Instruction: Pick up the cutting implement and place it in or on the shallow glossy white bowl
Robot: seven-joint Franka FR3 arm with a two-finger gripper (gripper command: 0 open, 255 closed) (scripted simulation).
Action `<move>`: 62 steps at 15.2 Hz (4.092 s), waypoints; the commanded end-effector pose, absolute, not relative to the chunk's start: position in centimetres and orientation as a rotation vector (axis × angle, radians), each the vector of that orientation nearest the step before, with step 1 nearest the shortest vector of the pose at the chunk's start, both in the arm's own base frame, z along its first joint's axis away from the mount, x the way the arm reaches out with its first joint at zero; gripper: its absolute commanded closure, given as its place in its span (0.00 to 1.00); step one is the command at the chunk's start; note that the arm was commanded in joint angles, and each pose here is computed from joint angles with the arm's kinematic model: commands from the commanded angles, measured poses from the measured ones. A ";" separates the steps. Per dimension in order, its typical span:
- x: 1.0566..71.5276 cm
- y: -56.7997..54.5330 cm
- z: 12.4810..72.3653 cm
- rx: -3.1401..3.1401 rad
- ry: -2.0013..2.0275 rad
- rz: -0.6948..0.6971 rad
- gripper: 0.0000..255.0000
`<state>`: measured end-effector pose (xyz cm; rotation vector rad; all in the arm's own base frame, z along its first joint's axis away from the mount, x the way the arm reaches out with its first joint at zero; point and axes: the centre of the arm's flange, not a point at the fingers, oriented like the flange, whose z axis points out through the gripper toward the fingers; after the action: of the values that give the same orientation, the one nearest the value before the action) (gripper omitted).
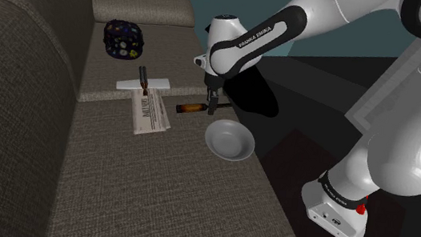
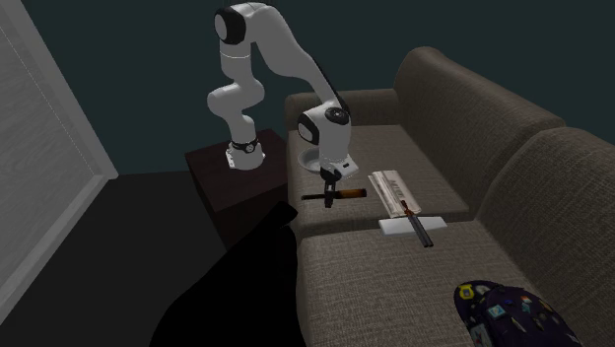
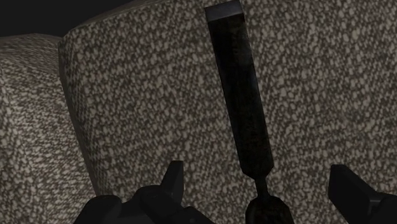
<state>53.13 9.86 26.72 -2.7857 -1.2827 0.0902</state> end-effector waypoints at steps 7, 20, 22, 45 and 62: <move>53.0 9.8 26.9 -2.785 -1.283 0.090 1.00; 53.1 9.9 32.0 -2.786 -1.283 0.090 1.00; 53.1 9.9 33.1 -2.786 -1.283 0.090 1.00; 39.4 14.5 39.2 -2.786 -1.283 0.090 1.00; 35.0 16.0 32.3 -2.786 -1.283 0.090 1.00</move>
<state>35.01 16.01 32.96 -2.7857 -1.2825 0.0912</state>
